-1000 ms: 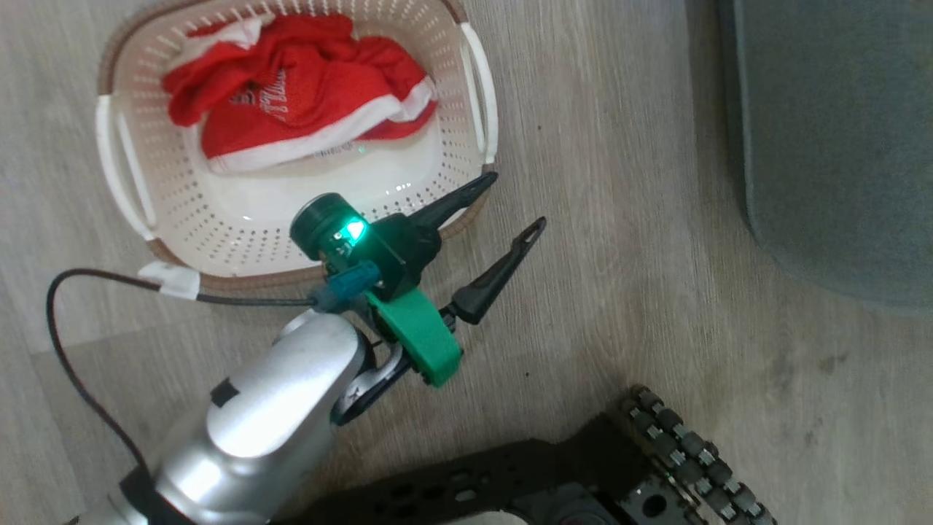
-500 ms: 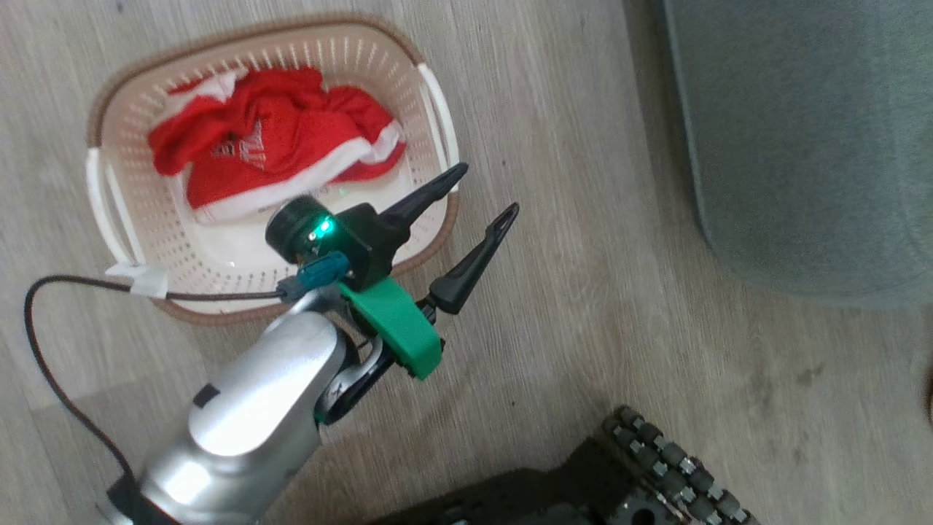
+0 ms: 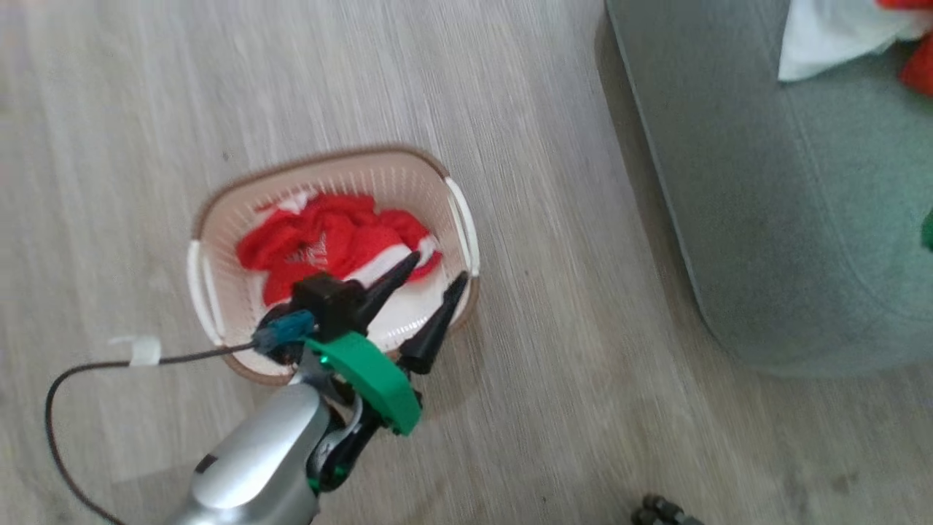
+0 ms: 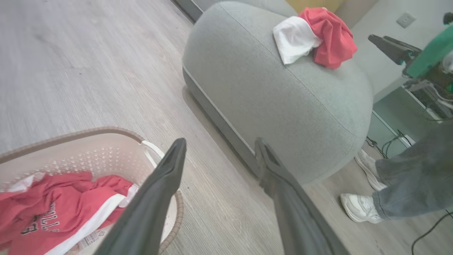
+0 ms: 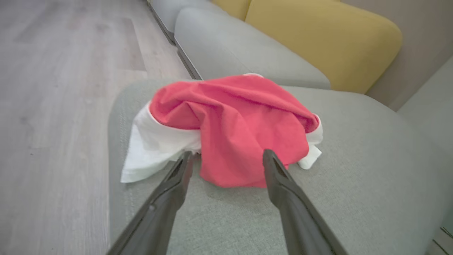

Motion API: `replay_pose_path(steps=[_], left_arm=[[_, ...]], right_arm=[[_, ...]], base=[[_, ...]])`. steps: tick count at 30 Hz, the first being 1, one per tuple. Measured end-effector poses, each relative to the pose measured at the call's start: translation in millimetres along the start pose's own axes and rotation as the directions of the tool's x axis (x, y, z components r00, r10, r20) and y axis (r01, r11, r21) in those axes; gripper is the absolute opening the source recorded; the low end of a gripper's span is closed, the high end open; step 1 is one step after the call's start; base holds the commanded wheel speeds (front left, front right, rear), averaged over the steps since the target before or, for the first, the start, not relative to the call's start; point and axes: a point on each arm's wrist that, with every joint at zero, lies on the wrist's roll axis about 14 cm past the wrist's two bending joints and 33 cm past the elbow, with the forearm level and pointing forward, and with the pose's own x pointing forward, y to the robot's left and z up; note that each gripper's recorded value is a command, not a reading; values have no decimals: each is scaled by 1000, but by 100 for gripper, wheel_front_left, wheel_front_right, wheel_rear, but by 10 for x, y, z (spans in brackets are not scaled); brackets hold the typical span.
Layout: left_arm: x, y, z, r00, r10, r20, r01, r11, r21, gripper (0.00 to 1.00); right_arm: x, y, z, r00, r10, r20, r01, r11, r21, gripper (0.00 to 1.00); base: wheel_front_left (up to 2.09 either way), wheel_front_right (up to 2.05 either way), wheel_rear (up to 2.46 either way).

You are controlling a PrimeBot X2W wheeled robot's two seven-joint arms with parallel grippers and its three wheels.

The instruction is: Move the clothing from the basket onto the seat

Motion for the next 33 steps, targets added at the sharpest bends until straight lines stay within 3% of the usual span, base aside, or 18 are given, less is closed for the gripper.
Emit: replay_pose_path(steps=[6, 10, 15, 21, 28, 33], left_arm=[[-305, 163, 347, 983, 155, 103, -155, 988, -13, 100], [-656, 358, 694, 929, 294, 225, -299, 954, -16, 100], [-1146, 592, 910, 850, 426, 310, -449, 894, 3, 100], [-1815, 840, 1051, 726, 566, 391, -612, 791, -7, 100], [-2305, 918, 1035, 636, 640, 432, -700, 713, -25, 100], [-2414, 907, 1029, 618, 648, 446, -713, 700, -30, 100]], right_arm=[[-328, 181, 419, 984, 50, 168, -63, 995, 75, 100], [-627, 525, 490, 964, 139, 225, -164, 982, 97, 100], [-999, 1065, 491, 929, 271, 252, -309, 942, 128, 100], [-1381, 1520, 568, 876, 383, 291, -440, 883, 162, 100], [-1621, 1718, 559, 844, 446, 298, -504, 849, 159, 100], [-1728, 1819, 494, 831, 479, 282, -533, 831, 160, 100]], base=[[0, 0, 0], [0, 0, 0], [0, 0, 0], [0, 0, 0], [0, 0, 0], [0, 0, 0]])
